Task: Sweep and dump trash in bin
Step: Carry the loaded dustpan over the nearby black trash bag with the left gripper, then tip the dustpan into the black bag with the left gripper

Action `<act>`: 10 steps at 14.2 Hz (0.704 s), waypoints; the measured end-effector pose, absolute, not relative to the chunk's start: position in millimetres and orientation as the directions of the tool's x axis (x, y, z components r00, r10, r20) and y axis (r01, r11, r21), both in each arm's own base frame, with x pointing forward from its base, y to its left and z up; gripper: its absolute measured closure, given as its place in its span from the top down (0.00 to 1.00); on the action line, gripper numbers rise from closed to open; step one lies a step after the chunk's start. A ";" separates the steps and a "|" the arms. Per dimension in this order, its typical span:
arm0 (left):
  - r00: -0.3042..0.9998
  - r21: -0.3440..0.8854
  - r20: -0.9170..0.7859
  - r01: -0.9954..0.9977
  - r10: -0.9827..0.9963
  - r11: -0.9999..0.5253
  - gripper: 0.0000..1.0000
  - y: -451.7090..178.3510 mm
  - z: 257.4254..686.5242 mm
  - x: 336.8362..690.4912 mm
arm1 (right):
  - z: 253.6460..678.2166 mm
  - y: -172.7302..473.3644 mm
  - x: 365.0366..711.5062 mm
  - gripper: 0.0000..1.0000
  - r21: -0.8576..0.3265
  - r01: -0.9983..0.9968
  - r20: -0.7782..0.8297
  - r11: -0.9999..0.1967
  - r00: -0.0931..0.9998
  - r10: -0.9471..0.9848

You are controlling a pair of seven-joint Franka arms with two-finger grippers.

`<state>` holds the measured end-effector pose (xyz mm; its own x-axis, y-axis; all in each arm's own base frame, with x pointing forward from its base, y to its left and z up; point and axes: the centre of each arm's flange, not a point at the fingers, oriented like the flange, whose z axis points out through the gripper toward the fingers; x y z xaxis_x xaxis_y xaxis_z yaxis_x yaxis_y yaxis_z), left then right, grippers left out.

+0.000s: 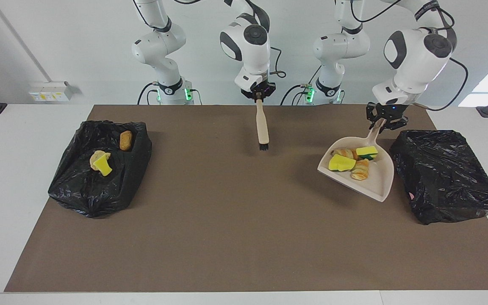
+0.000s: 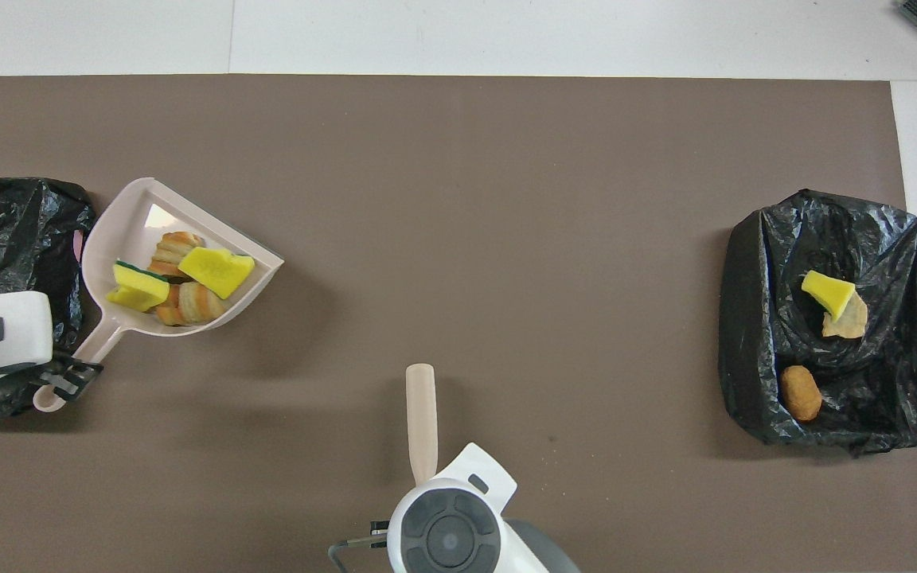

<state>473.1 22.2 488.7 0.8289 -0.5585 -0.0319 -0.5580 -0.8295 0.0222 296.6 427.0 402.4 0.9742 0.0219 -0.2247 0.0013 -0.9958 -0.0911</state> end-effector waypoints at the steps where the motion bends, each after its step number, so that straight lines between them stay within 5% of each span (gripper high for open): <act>1: 0.840 0.014 -0.020 -0.542 -0.543 -0.840 0.31 42.1 497.9 474.5 | 392.5 439.0 286.6 0.26 -0.086 -0.013 -0.219 -0.996 0.976 0.006; 9: 0.855 0.024 -0.011 -0.518 -0.519 -0.855 0.31 197.2 543.1 455.7 | 343.5 462.6 272.8 0.26 -0.036 0.013 -0.197 -0.999 0.980 0.020; 10: 0.861 0.015 -0.007 -0.508 -0.508 -0.861 0.31 214.6 547.8 453.5 | 343.9 462.8 273.0 0.33 -0.036 0.013 -0.196 -0.999 0.980 0.020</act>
